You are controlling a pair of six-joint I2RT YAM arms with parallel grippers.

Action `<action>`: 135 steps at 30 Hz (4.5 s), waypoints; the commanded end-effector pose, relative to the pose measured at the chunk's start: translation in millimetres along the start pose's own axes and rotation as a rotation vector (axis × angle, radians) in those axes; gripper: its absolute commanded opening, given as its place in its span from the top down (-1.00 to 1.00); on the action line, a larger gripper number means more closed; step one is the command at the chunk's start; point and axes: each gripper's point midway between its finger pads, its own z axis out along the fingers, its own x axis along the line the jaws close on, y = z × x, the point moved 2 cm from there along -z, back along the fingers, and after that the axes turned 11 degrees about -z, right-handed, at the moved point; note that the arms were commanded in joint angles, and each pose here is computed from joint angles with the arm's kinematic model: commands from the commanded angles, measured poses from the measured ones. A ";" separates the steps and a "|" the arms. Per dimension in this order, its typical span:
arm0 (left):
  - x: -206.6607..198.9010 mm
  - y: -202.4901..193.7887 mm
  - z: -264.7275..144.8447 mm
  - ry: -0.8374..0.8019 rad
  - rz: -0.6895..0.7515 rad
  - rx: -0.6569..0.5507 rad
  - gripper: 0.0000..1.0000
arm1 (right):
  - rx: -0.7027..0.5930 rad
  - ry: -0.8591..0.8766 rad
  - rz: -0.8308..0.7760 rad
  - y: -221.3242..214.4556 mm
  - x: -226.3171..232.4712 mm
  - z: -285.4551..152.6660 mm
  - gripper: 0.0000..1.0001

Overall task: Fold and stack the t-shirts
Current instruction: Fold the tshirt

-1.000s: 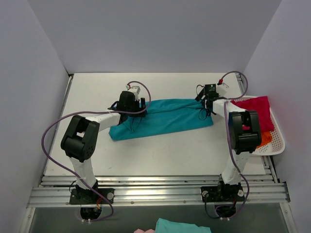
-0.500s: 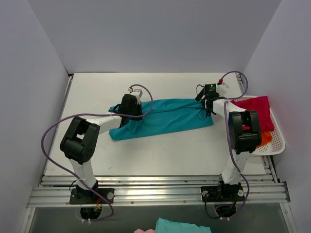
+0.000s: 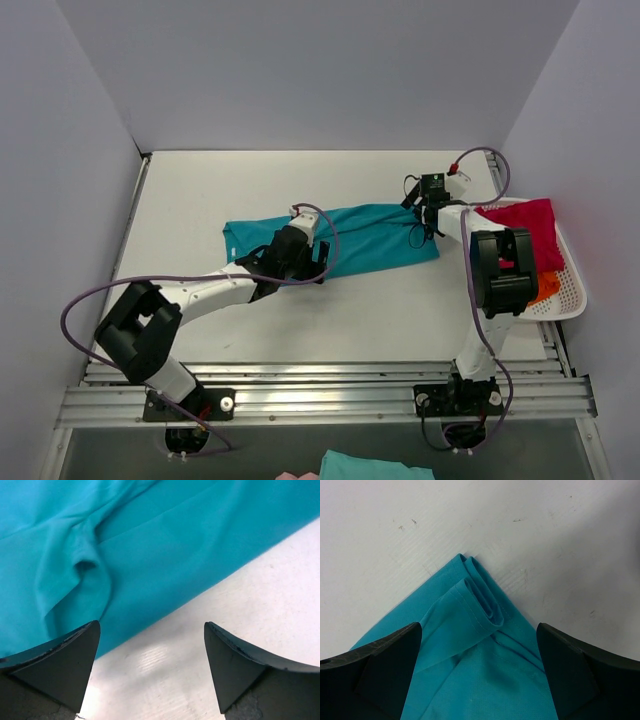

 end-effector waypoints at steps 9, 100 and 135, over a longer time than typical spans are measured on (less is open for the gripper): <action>140.8 35.9 -28.2 0.421 -0.394 -0.249 -0.88 | -0.038 0.035 0.023 16.0 6.4 -10.0 -0.88; -165.3 4.0 74.8 -0.376 -0.844 -0.046 -0.88 | -0.064 -0.085 0.001 3.3 -37.0 -56.4 -0.93; -139.6 -54.4 161.8 -0.242 -0.811 0.116 0.95 | -0.091 -0.068 0.059 13.3 -62.1 -53.4 -0.95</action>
